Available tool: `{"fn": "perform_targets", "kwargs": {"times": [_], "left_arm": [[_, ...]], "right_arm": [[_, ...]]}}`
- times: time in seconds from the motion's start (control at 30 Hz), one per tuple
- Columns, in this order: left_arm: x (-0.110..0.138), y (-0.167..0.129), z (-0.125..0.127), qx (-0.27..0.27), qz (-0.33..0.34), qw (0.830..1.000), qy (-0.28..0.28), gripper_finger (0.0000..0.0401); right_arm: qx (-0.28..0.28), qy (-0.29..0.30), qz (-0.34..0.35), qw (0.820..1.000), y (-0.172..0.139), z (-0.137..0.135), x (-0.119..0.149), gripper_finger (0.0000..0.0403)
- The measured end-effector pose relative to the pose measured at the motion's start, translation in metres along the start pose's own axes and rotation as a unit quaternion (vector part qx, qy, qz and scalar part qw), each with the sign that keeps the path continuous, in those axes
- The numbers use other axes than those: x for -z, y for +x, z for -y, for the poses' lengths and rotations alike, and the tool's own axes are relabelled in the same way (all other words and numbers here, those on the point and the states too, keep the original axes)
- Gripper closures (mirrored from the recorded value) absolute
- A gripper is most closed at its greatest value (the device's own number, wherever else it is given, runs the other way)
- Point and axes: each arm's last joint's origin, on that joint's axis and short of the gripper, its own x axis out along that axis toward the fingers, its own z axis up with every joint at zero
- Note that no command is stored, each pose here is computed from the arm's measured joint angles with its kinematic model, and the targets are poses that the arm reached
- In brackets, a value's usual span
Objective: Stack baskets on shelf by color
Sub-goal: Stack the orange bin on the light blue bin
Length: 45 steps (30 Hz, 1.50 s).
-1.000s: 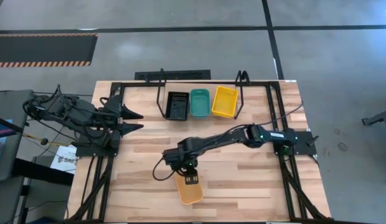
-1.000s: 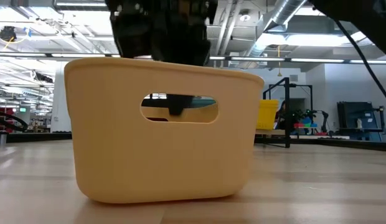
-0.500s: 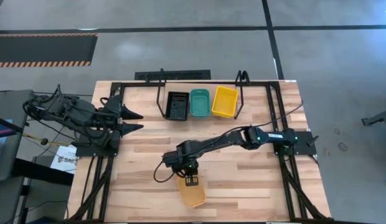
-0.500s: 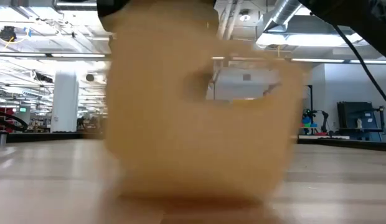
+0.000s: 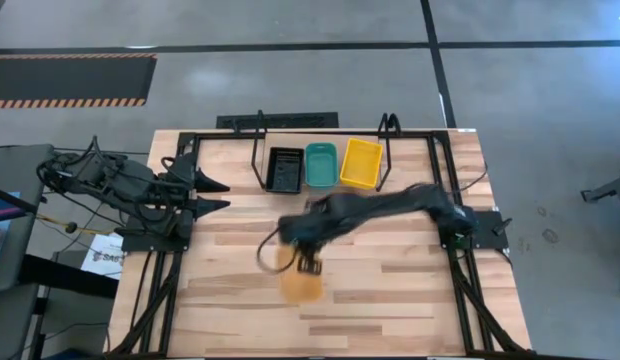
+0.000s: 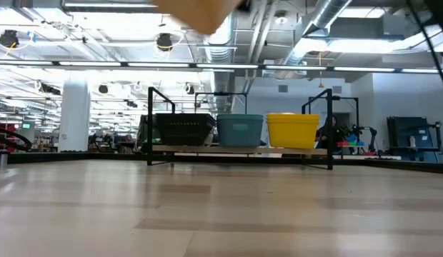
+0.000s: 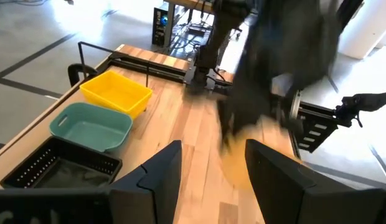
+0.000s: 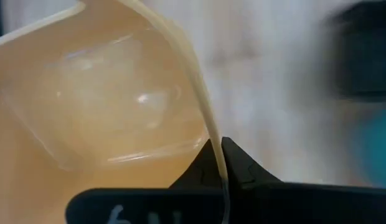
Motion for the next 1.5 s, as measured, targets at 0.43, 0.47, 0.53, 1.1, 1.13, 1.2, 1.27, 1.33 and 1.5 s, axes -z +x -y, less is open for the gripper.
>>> {"fn": "perform_targets", "kwargs": {"times": [0.43, 0.47, 0.53, 1.1, 1.13, 1.2, 1.27, 1.33, 1.5], "left_arm": [[0.000, 0.000, 0.000, -0.008, 0.004, 1.000, 0.000, 0.0237], [0.000, 0.000, -0.001, -0.012, 0.006, 1.000, 0.000, 0.0237], [-0.001, 0.000, -0.001, -0.021, 0.009, 1.000, 0.000, 0.0237], [-0.002, 0.003, -0.005, -0.109, 0.047, 0.992, -0.038, 0.0237], [-0.003, 0.004, -0.004, -0.109, 0.048, 0.992, -0.042, 0.0237], [-0.002, 0.004, -0.004, -0.112, 0.048, 0.991, -0.047, 0.0237], [-0.002, 0.005, -0.004, -0.115, 0.049, 0.991, -0.053, 0.0237], [-0.002, 0.006, -0.004, -0.121, 0.051, 0.990, -0.057, 0.0237], [-0.002, 0.009, -0.003, -0.124, 0.048, 0.989, -0.057, 0.0237]], "right_arm": [[0.137, 0.046, 0.230, 0.962, -0.204, 0.134, 0.049, 0.0402], [0.137, 0.046, 0.232, 0.962, -0.209, 0.146, 0.051, 0.0402], [0.134, 0.042, 0.227, 0.964, -0.212, 0.171, 0.054, 0.0402], [-0.048, -0.067, 0.106, 0.991, -0.065, 0.322, 0.023, 0.0402], [-0.051, -0.070, 0.096, 0.992, -0.055, 0.325, 0.021, 0.0402], [-0.062, -0.075, 0.076, 0.992, -0.036, 0.329, 0.020, 0.0402], [-0.068, -0.077, 0.064, 0.993, -0.022, 0.332, 0.018, 0.0402], [-0.072, -0.076, 0.056, 0.993, -0.009, 0.334, 0.017, 0.0402], [-0.061, -0.073, 0.038, 0.995, 0.007, 0.337, 0.015, 0.0402]]}}
